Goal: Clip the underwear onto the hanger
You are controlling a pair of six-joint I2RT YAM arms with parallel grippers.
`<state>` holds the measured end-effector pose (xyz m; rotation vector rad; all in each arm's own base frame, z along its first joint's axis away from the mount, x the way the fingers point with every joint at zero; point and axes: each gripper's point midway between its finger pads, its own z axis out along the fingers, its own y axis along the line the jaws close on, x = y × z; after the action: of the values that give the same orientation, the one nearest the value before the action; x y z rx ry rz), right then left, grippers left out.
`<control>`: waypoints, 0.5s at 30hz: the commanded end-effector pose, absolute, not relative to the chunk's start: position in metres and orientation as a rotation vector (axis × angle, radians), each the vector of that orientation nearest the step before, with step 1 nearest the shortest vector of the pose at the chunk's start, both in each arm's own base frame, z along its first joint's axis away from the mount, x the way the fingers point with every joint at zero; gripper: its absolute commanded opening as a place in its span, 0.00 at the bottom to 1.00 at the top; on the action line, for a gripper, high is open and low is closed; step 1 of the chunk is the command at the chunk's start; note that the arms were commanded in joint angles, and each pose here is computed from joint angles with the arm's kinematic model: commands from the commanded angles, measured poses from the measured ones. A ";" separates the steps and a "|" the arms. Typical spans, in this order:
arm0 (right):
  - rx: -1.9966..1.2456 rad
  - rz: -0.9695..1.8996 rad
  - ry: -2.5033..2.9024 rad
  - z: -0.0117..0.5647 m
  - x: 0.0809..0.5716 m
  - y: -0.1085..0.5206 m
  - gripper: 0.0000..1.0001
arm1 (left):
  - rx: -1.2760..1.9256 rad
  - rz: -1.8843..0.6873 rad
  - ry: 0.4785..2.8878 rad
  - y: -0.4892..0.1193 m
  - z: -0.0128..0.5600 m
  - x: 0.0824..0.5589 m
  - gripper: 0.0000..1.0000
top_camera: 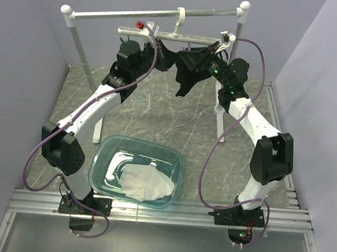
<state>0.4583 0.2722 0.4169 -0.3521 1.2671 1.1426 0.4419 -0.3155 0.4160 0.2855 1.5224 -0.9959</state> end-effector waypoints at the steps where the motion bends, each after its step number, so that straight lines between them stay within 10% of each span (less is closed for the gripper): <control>1: -0.362 1.155 1.207 0.445 0.440 0.268 0.67 | 0.288 -0.977 1.449 -0.308 0.441 0.437 0.00; 15: -0.281 1.148 1.235 0.452 0.445 0.258 0.96 | 0.303 -0.961 1.474 -0.307 0.431 0.436 0.01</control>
<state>0.4578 0.2688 0.4187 -0.3041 1.2961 1.1642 0.4431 -0.3147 0.4142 0.2867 1.5231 -0.9841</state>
